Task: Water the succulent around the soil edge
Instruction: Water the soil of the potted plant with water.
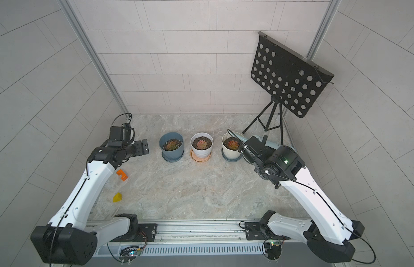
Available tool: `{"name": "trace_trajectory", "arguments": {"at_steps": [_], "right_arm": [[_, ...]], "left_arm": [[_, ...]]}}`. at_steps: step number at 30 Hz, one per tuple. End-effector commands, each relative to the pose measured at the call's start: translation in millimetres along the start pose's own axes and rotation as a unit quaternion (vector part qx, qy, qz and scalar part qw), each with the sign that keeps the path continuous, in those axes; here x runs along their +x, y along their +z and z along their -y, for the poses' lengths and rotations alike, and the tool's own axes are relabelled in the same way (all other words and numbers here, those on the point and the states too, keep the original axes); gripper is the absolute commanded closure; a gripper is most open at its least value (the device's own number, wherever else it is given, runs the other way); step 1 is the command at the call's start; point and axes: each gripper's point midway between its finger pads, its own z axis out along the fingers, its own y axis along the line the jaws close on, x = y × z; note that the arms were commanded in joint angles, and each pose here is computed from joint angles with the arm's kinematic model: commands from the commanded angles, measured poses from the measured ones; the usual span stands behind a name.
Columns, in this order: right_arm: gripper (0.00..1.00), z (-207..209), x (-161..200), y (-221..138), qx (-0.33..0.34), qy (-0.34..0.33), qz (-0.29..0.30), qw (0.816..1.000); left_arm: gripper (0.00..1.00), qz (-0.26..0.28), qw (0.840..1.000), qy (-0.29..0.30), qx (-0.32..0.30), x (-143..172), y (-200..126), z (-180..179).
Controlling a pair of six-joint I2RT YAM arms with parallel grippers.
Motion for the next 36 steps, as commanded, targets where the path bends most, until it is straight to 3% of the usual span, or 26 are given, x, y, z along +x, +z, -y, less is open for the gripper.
{"name": "trace_trajectory", "arguments": {"at_steps": [1, 6, 15, 36], "right_arm": [[1.00, -5.0, 31.8, -11.8, -0.015, -0.003, -0.019, 1.000], [1.00, -8.3, 23.2, -25.3, -0.045, 0.041, 0.043, 0.997], [1.00, -7.0, -3.7, -34.5, -0.069, 0.041, 0.094, 0.992], [1.00, 5.6, -34.4, -28.8, 0.031, -0.122, 0.010, 0.992]], "left_arm": [[0.03, 0.010, 1.000, -0.009, -0.014, -5.2, -3.9, -6.7], [0.03, 0.012, 1.000, -0.008, -0.021, -5.3, -2.4, -9.2], [0.03, 0.014, 1.000, -0.008, -0.024, -5.0, -1.2, -10.2], [0.03, 0.014, 1.000, -0.012, -0.013, -5.4, -1.3, -6.8]]}}
